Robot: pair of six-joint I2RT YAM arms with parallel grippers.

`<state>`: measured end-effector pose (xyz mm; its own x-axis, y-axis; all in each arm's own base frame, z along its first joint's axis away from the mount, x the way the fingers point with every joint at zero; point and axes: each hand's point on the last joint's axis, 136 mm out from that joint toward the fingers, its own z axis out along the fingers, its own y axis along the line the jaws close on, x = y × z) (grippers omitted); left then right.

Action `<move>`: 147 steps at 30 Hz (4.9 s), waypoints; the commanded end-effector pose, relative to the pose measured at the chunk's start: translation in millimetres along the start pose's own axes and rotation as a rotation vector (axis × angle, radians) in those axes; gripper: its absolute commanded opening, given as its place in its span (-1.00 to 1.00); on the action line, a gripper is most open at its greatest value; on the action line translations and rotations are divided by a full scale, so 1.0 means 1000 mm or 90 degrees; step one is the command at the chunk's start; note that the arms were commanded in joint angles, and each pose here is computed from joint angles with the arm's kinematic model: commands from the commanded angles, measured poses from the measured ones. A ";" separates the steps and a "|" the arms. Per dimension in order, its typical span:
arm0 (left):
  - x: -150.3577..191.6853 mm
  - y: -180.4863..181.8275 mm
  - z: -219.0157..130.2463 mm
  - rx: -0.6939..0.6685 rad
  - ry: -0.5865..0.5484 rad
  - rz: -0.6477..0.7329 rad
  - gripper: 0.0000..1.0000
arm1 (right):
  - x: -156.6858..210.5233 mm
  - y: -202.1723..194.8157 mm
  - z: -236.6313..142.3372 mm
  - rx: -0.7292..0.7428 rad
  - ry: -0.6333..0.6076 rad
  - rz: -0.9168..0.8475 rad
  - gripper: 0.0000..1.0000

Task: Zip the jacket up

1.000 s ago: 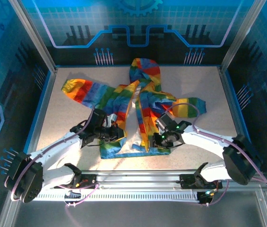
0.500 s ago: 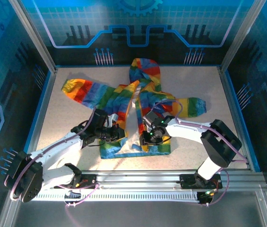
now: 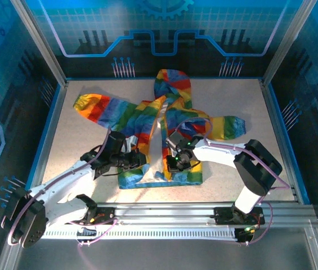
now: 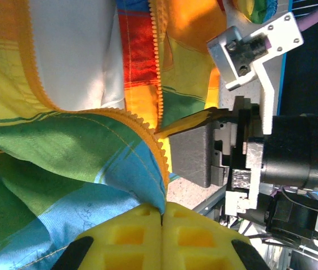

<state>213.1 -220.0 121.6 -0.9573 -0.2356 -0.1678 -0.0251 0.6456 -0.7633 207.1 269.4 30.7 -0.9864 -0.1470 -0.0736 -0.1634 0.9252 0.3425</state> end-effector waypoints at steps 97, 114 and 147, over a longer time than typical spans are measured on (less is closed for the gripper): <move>-0.061 -0.084 -0.069 0.165 -0.168 0.239 -1.00 | -0.034 0.078 -0.153 -0.268 -0.252 -0.199 -1.00; -0.065 -0.116 -0.081 0.304 -0.281 0.417 -1.00 | -0.047 0.094 -0.171 -0.410 -0.263 -0.352 -1.00; -0.048 -0.119 -0.077 0.364 -0.283 0.477 -1.00 | -0.049 0.113 -0.194 -0.520 -0.303 -0.416 -1.00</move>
<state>242.6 -230.3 260.9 -0.5284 -0.2263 -0.8183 0.7512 0.3245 -0.5748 233.8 313.2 246.5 -0.6463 -0.2270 -0.7285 -0.7626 0.2274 0.6056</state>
